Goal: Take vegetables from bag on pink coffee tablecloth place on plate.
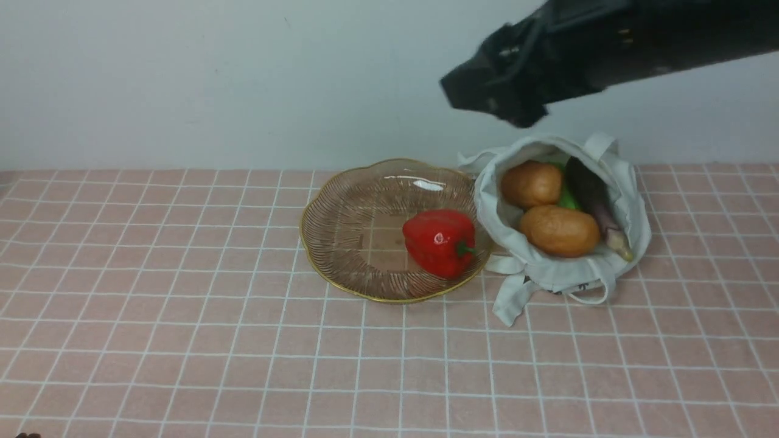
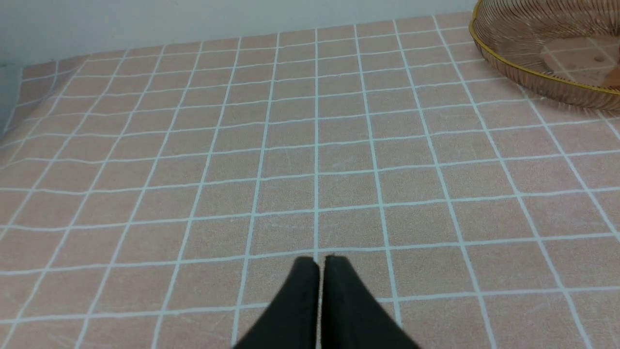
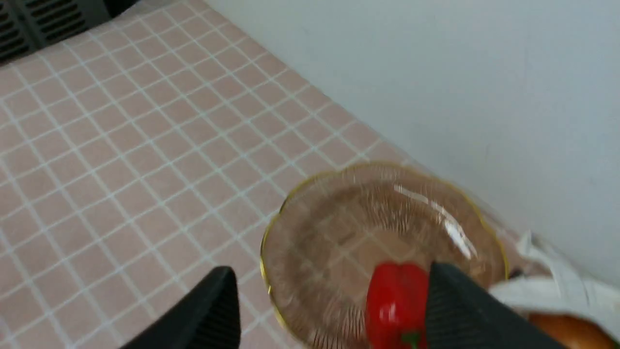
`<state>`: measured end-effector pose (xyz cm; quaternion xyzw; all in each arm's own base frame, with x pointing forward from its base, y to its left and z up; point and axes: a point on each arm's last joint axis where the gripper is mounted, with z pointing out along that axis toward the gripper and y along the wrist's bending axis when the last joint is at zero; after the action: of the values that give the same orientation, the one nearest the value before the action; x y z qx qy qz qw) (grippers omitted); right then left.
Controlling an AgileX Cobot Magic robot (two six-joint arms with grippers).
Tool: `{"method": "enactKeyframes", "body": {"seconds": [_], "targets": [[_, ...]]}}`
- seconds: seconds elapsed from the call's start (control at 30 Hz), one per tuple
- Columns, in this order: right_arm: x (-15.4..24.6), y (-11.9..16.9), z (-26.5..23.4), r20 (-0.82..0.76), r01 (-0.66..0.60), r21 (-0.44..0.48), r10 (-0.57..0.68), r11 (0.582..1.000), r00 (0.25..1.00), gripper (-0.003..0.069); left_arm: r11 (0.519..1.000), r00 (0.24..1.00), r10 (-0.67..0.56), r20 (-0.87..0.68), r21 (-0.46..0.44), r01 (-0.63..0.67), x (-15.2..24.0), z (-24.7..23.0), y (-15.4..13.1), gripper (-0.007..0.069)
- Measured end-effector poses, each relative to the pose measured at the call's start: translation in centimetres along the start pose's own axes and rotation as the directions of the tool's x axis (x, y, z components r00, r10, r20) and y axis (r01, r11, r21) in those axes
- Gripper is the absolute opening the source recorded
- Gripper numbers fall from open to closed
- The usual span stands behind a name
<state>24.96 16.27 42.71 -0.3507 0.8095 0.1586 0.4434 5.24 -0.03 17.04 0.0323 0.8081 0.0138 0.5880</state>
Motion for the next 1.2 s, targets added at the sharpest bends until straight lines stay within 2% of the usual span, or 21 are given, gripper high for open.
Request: {"method": "enactKeyframes", "body": {"seconds": [0.07,0.1,0.17,0.27,0.3,0.33,0.43,0.53,0.57,0.63,0.67,0.73,0.77,0.8,1.0,1.2], "targets": [[1.3,0.3,-4.2,-0.106,-0.033,0.061,0.039,0.998,0.994,0.0332,1.0,1.0,0.0,0.0,0.0,0.0,0.0,0.0,0.0,-0.0004],[1.5,0.4,-4.7,-0.127,-0.037,0.068,0.046,0.997,0.991,0.0323,1.0,1.0,0.0,0.0,0.0,0.0,0.0,0.0,0.0,-0.0004],[2.3,0.3,-7.5,-0.175,-0.049,0.141,0.074,0.989,0.982,0.0199,1.0,1.0,0.0,0.0,0.0,0.0,0.0,0.0,0.0,-0.0004],[3.4,0.6,-11.6,-0.13,-0.055,0.23,0.086,0.972,0.988,0.0061,1.0,1.0,0.0,0.0,0.0,0.0,0.0,0.0,0.0,-0.0004],[3.5,0.7,-11.9,-0.122,-0.056,0.235,0.086,0.97,0.989,0.0053,1.0,1.0,0.0,0.0,0.0,0.0,0.0,0.0,0.0,-0.0004],[4.6,1.1,-13.7,-0.094,-0.059,0.25,0.085,0.966,0.992,0.0014,1.0,1.0,0.0,0.0,0.0,0.0,0.0,0.0,0.0,-0.0004],[6.2,1.8,-15.5,-0.068,-0.075,0.258,0.095,0.963,0.993,-0.0007,1.0,1.0,0.0,0.0,0.0,0.0,0.0,0.0,0.0,-0.0004],[10.3,3.1,-17.8,-0.038,-0.102,0.263,0.116,0.959,0.992,-0.0013,1.0,1.0,0.0,0.0,0.0,0.0,0.0,0.0,0.0,-0.0004],[10.3,3.1,-17.8,-0.038,-0.104,0.262,0.118,0.959,0.992,-0.0013,1.0,1.0,0.0,0.0,0.0,0.0,0.0,0.0,0.0,-0.0004],[14.3,4.0,-18.3,-0.011,-0.13,0.258,0.138,0.957,0.99,-0.0014,1.0,1.0,0.0,0.0,0.0,0.0,0.0,0.0,0.0,-0.0004],[14.5,4.1,-18.3,-0.005,-0.132,0.258,0.139,0.957,0.99,-0.0014,1.0,1.0,0.0,0.0,0.0,0.0,0.0,0.0,0.0,-0.0004],[17.9,4.6,-17.0,0.116,-0.153,0.255,0.127,0.955,0.985,-0.0015,1.0,1.0,0.0,0.0,0.0,0.0,0.0,0.0,0.0,-0.0004],[18.1,4.6,-16.9,0.126,-0.153,0.255,0.124,0.955,0.984,-0.0015,1.0,1.0,0.0,0.0,0.0,0.0,0.0,0.0,0.0,-0.0004],[19.7,4.7,-15.6,0.202,-0.155,0.253,0.105,0.955,0.974,-0.0015,1.0,1.0,0.0,0.0,0.0,0.0,0.0,0.0,0.0,-0.0004],[23.1,4.8,-11.6,0.407,-0.145,0.243,0.035,0.959,0.913,-0.0015,1.0,1.0,0.0,0.0,0.0,0.0,0.0,0.0,0.0,-0.0004],[25.4,4.9,-9.2,0.41,-0.139,0.237,0.031,0.961,0.912,-0.0015,1.0,1.0,0.0,0.0,0.0,0.0,0.0,0.0,0.0,-0.0004]]}}
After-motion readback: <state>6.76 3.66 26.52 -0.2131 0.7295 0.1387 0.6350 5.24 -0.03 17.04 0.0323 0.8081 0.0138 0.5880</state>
